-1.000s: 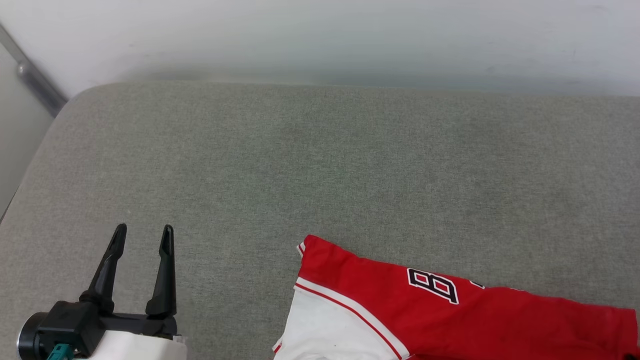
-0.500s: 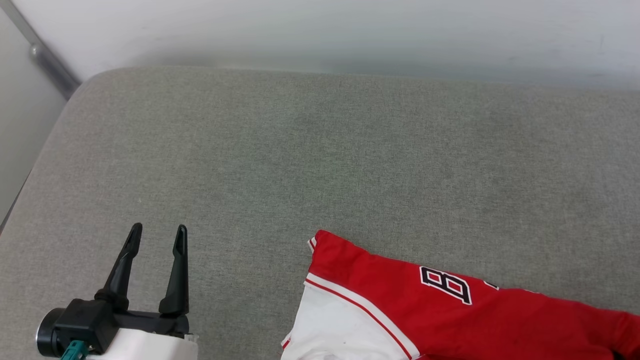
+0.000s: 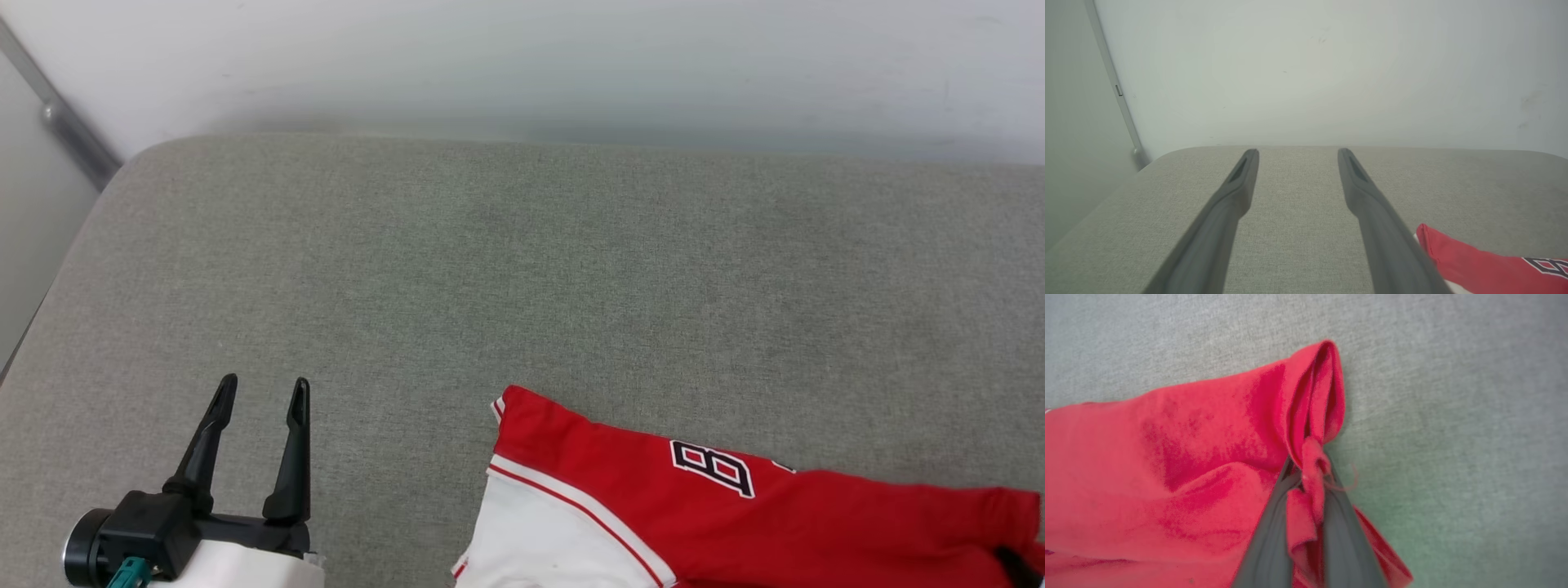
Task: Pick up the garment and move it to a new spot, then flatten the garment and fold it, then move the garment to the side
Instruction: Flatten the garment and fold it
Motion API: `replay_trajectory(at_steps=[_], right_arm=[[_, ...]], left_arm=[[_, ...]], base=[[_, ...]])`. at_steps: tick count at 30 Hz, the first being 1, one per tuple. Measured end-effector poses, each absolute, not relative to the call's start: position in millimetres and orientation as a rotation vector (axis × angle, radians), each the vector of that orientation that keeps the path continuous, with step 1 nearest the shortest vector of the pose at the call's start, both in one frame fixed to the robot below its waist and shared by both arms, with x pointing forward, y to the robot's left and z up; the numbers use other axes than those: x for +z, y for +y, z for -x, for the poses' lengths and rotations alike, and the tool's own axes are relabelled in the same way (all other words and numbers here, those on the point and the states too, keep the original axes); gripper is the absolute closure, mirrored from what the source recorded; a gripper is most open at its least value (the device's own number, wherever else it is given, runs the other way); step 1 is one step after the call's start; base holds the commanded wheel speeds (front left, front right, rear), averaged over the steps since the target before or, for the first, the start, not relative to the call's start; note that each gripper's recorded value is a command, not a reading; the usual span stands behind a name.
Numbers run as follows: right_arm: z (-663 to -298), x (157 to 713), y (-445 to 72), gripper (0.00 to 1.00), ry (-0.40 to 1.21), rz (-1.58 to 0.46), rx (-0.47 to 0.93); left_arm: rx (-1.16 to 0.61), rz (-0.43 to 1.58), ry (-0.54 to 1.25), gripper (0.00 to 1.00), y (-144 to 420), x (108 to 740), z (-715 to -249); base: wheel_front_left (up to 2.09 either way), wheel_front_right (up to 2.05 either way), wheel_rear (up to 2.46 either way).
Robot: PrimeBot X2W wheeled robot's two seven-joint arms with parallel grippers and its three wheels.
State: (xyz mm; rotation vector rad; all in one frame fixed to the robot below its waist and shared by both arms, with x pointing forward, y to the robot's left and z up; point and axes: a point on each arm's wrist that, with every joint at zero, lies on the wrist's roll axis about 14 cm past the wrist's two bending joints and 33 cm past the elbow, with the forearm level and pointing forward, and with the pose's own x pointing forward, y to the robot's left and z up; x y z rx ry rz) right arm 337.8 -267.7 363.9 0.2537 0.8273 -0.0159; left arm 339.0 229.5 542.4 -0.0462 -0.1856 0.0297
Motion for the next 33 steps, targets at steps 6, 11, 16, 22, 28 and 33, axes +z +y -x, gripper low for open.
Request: replay_trajectory(at_steps=[6, 11, 16, 22, 28, 33], right_arm=[[-346, 379, -306, 1.00, 0.772, -0.191, -0.107], [-349, 390, -296, 1.00, 0.748, -0.197, -0.078], [-349, 408, -272, 1.00, 0.722, -0.186, 0.009], [-345, 439, -218, 1.00, 0.682, -0.232, 0.169], [-338, 460, -156, 1.00, 0.673, -0.323, 0.312], [-329, 472, -92, 1.00, 0.694, -0.413, 0.460]], left_arm=[[0.019, 0.049, -0.186, 0.00, 226, 542, -337], [0.015, 0.050, -0.186, 0.00, 226, 542, -333], [0.007, 0.059, -0.187, 0.00, 223, 542, -328], [-0.006, 0.064, -0.197, 0.00, 219, 545, -325], [0.004, 0.072, -0.203, 0.00, 220, 546, -322], [0.024, 0.072, -0.203, 0.00, 225, 546, -319]], base=[[0.00, 0.00, 0.00], [0.00, 0.00, 0.00], [0.00, 0.00, 0.00], [0.00, 0.00, 0.00], [0.00, 0.00, 0.00], [0.00, 0.00, 0.00]])
